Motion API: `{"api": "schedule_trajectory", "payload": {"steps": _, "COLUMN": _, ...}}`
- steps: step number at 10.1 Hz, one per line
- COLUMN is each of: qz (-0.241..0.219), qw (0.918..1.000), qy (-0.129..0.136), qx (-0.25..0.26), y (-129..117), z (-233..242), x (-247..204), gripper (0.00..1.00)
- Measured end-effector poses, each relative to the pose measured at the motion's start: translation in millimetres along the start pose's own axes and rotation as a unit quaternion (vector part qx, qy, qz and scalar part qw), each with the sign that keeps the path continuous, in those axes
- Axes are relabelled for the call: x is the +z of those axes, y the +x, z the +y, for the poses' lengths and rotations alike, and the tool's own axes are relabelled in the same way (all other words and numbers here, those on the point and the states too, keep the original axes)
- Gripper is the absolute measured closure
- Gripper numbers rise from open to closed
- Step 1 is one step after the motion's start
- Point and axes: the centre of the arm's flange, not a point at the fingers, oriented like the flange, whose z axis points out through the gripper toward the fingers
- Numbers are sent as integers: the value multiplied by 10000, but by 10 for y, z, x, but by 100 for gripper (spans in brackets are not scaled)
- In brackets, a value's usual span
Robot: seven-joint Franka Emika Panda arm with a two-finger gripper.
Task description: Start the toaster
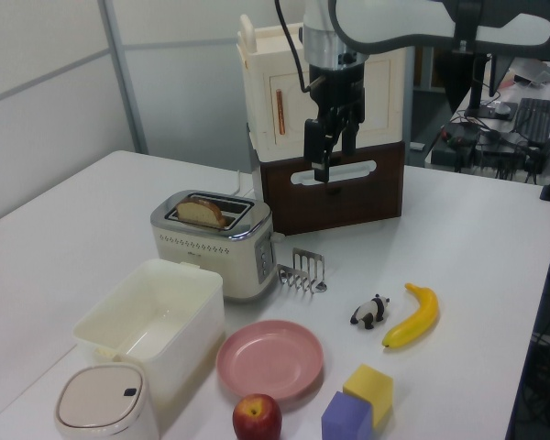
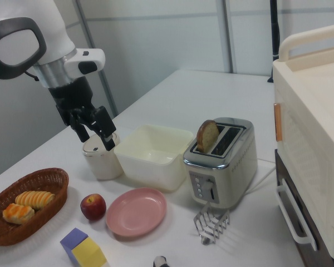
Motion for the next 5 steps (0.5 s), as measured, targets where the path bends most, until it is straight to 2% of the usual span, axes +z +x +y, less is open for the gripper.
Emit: {"api": "schedule_trajectory", "payload": {"steps": 5, "qz": -232, "qw": 9994, "qy": 14, "qx": 245, "y": 91, "z": 201, "x": 247, "gripper": 0}}
